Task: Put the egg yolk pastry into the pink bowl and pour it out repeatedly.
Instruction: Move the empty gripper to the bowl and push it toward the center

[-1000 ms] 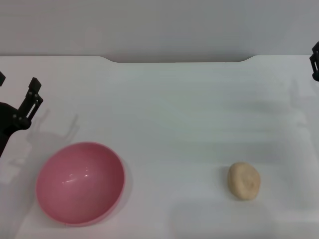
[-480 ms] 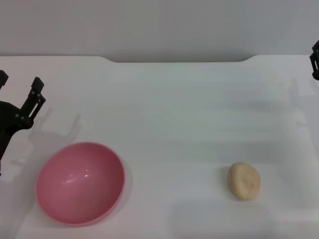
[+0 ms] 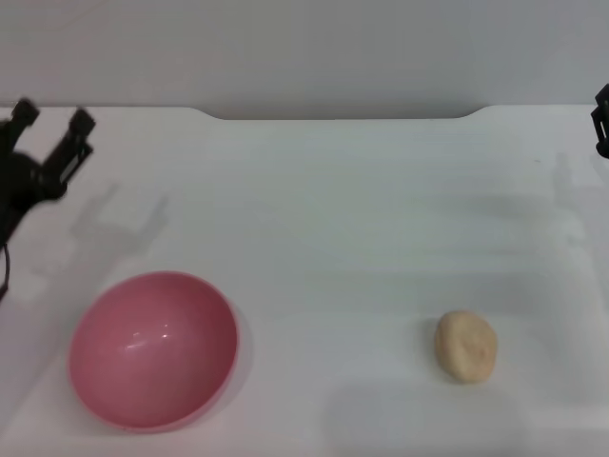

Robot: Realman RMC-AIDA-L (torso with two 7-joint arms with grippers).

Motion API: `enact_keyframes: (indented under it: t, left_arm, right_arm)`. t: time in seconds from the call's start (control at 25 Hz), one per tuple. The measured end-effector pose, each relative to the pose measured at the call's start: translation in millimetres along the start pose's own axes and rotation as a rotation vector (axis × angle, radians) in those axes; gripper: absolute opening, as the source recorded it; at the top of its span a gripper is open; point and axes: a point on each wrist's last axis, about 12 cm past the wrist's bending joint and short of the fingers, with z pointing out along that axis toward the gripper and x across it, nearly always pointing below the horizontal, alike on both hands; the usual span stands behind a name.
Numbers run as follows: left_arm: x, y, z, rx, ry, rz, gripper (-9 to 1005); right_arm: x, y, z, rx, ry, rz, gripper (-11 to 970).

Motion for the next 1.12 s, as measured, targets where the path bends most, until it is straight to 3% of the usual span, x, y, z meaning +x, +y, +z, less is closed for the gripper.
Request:
enact_keyframes:
  t: [0.2, 0.36, 0.56, 0.76, 0.92, 1.12]
  left_arm:
    - [-29.0, 30.3, 56.5, 0.094, 0.191, -0.113, 755]
    - [-57.2, 38.1, 100.5, 0.100, 0.394, -0.128, 754]
    - [-93.3, 40.8, 129.5, 0.073, 0.647, -0.153, 753]
    - [-116.2, 36.2, 130.6, -0.030, 1.012, -0.111, 753]
    - [-137.4, 16.6, 119.2, -0.009, 1.165, -0.069, 753]
    - [-151.5, 1.5, 106.1, -0.001, 1.267, -0.027, 753]
  right_arm:
    - [2.1, 0.7, -2.1, -0.002, 0.009, 0.010, 451]
    - [2.3, 0.5, -2.6, -0.001, 0.010, 0.010, 449]
    - [2.3, 0.5, -2.6, -0.001, 0.010, 0.011, 446]
    - [1.0, 1.1, -0.3, -0.003, 0.005, 0.010, 444]
    - [0.0, 1.8, 5.5, -0.004, 0.017, 0.003, 442]
    - [0.2, 1.7, 9.4, -0.001, 0.033, -0.002, 439]
